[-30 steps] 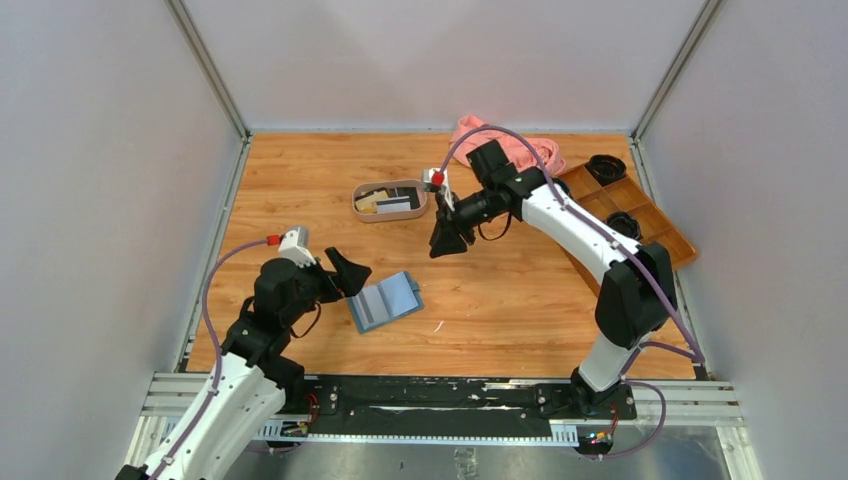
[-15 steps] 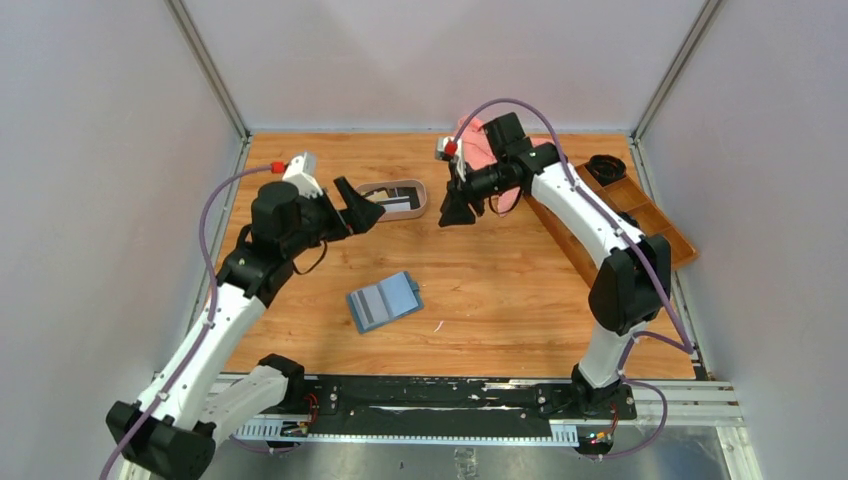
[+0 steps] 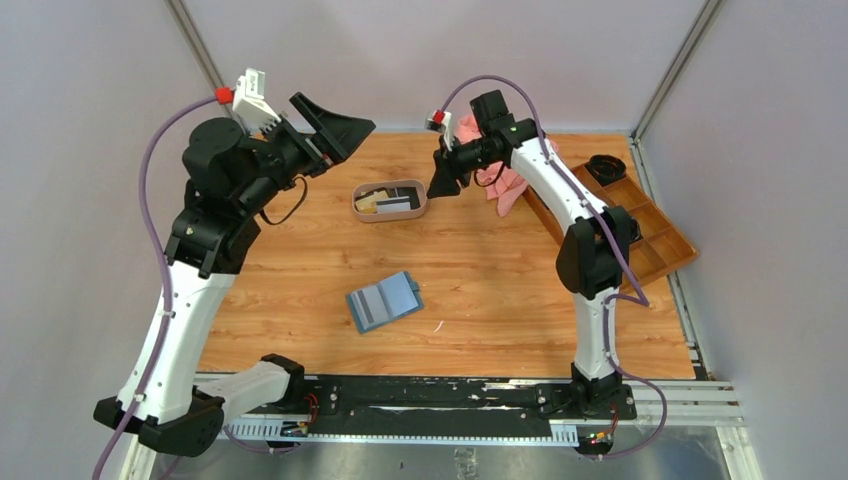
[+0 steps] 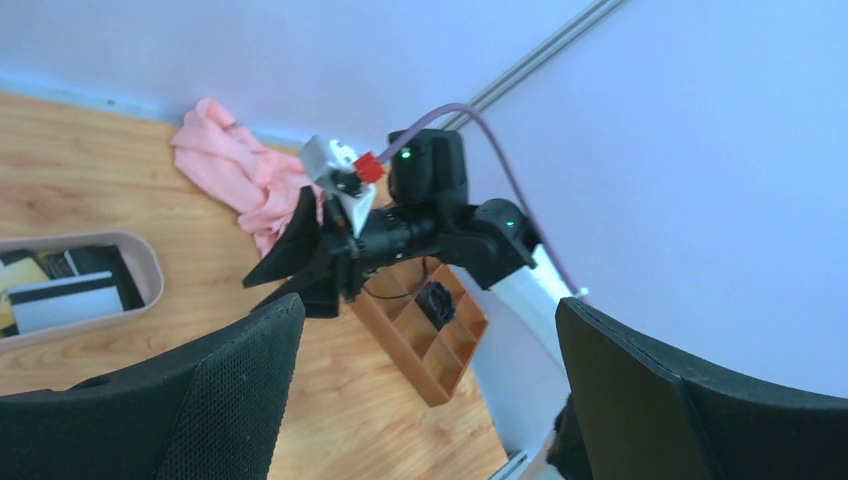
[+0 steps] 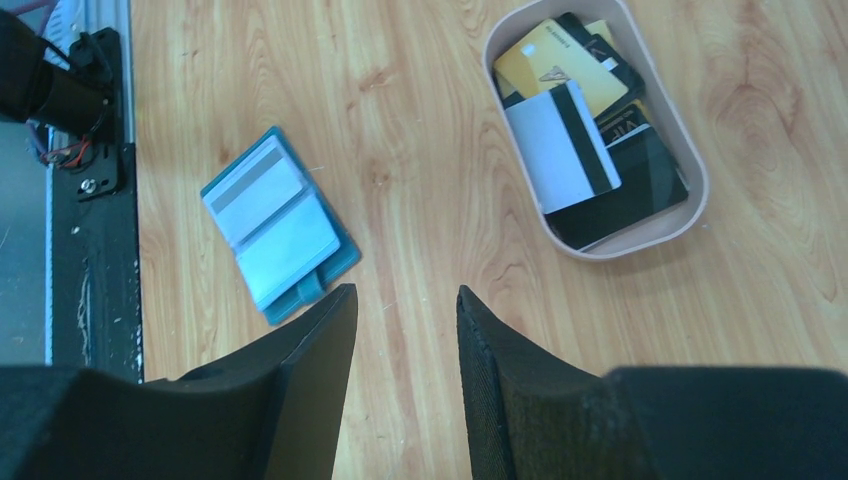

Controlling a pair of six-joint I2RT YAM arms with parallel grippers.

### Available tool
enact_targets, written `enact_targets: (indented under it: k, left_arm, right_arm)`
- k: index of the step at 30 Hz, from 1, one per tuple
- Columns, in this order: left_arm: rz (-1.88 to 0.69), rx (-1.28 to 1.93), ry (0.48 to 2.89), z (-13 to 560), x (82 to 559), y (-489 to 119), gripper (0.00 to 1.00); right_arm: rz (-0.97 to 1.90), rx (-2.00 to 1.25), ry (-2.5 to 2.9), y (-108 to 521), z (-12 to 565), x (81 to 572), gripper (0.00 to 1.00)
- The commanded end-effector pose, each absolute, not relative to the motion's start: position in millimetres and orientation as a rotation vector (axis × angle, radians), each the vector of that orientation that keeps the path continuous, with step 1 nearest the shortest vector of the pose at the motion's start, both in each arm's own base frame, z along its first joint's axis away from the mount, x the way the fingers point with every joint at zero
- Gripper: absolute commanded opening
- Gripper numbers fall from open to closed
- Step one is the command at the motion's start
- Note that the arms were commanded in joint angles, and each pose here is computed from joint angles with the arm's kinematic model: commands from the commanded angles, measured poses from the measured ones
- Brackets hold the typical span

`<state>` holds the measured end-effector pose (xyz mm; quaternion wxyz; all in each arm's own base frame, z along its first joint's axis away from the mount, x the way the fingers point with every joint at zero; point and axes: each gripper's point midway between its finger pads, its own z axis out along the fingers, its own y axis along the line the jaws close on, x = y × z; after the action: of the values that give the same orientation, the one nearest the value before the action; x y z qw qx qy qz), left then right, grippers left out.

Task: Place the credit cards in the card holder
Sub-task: Move the storage box to the center of the board.

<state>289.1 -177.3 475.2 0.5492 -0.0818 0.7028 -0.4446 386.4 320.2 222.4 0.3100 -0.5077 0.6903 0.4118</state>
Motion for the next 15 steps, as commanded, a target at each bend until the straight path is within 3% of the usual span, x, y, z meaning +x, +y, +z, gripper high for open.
enact_targets:
  k: [1, 15]
  left_arm:
    - [-1.062, -0.193, 1.702, 481.2, 281.2, -177.0, 1.0]
    - [-1.195, -0.117, 1.576, 521.7, 262.8, -186.6, 1.0]
  right_arm:
    - [1.057, -1.303, 1.872, 320.7, 229.1, 397.1, 0.46]
    - [1.027, -1.312, 1.873, 328.1, 232.3, 399.6, 0.46]
